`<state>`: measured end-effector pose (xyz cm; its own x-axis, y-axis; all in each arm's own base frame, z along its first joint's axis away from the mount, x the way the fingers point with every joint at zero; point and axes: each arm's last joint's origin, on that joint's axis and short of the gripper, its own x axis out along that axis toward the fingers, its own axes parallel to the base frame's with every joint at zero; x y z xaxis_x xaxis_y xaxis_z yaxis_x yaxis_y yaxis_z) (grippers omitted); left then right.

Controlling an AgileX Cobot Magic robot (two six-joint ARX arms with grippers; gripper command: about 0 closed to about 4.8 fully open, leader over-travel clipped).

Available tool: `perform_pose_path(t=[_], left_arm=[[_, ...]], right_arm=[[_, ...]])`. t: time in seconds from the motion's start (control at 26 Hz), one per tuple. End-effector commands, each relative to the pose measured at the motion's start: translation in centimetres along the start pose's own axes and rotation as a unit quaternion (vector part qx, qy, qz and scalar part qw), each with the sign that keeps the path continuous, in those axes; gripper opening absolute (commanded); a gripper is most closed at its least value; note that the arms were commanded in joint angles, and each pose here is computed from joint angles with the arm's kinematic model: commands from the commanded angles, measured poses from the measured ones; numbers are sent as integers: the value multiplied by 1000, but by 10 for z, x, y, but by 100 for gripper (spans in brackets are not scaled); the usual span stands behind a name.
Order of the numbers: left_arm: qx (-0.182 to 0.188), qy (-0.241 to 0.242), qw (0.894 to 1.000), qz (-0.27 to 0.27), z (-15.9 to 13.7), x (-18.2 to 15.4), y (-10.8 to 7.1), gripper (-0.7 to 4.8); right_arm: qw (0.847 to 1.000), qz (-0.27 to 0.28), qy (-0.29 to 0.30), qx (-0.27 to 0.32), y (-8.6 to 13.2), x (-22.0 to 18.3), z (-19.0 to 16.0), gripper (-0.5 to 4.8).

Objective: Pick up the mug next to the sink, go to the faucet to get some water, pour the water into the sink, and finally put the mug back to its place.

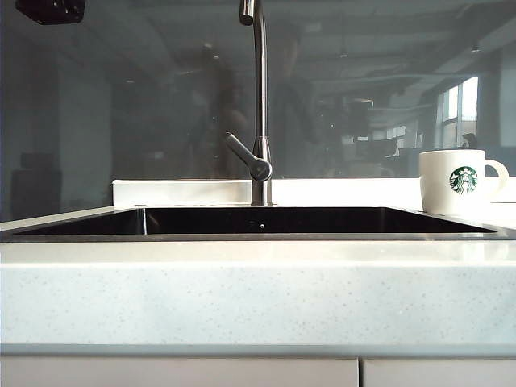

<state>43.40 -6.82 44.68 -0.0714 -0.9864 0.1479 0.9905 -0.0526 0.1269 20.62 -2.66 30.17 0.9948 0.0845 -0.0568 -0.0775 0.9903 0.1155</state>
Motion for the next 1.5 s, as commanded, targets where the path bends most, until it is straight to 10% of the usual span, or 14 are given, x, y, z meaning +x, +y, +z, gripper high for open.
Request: perform_pose_path(t=[0.04,0.15,0.77,1.0,1.12,1.19,1.35,1.39,1.43,1.5], left_arm=[[-128,8,992,5,-3,-6,2,-3],[-190,9,982,7,-3,-6,3,-3],[-232,5,973,11,-3,-8,5,-3],[-43,47,998,5,20,2,-1,-3],[6,10,990,143,30,-4,-2,-3],[-9,36,940,340,33,-8,-8,-3],[3,93,692,716,48,-7,-32,-3],[17,95,657,748,52,-7,-37,-3],[34,91,641,761,60,-7,-45,-3],[57,78,663,743,71,-8,-62,-3]], right_arm=[[1000,1,-6,0,0,0,2,-9],[1000,0,-6,0,0,0,2,-9],[1000,0,-6,0,0,0,2,-9],[1000,0,-6,0,0,0,2,-9],[1000,0,-6,0,0,0,2,-9],[1000,0,-6,0,0,0,2,-9],[1000,0,-6,0,0,0,2,-9],[1000,0,-6,0,0,0,2,-9],[1000,1,-6,0,0,0,2,-9],[1000,1,-6,0,0,0,2,-9]])
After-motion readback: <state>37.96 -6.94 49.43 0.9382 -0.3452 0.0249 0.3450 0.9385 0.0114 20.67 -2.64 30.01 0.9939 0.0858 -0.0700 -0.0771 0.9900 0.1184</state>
